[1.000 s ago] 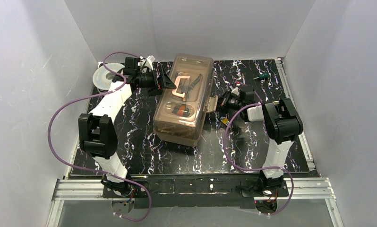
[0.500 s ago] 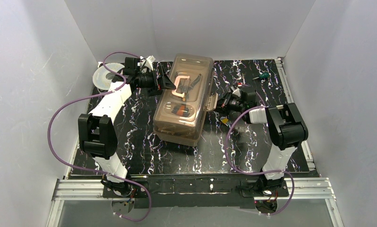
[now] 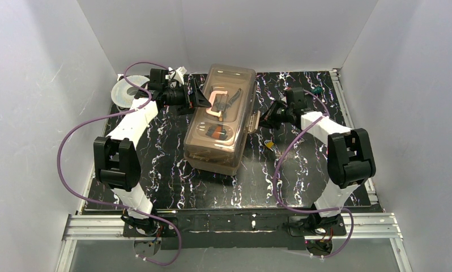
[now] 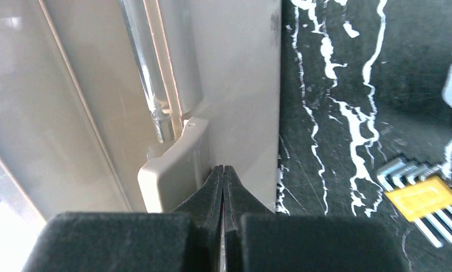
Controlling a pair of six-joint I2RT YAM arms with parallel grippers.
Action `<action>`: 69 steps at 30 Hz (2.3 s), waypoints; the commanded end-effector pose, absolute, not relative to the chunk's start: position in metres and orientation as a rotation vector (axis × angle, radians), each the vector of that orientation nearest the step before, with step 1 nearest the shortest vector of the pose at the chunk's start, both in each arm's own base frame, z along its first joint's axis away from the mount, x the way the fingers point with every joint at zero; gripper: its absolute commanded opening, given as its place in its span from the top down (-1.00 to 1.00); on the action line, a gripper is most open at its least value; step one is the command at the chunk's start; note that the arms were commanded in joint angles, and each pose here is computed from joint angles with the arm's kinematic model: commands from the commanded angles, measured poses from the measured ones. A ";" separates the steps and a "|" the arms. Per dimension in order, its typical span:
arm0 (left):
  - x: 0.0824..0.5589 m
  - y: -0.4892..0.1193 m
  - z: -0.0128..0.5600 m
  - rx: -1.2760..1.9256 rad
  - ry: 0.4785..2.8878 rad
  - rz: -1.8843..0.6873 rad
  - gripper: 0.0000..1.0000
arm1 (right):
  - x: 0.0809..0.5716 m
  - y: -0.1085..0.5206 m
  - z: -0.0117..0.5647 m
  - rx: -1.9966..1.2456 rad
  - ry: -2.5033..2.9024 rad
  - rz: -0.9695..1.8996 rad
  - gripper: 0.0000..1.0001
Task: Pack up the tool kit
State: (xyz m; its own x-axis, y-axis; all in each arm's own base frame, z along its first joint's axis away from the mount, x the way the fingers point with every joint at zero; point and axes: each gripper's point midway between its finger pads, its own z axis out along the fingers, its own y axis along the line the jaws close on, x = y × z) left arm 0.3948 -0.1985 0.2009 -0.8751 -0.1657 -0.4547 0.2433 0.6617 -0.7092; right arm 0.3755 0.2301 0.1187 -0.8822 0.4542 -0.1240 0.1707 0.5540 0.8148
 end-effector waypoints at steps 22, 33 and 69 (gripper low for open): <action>0.375 -0.205 0.200 0.092 2.423 -1.149 -0.96 | 0.367 0.249 0.170 0.521 2.639 0.484 0.97; 0.375 -0.204 0.198 0.093 2.432 -1.133 -0.97 | 0.370 0.201 0.203 0.507 2.481 0.403 0.97; 0.370 -0.224 0.170 0.066 2.499 -1.239 -0.96 | 0.380 0.335 0.146 0.225 2.498 1.240 0.97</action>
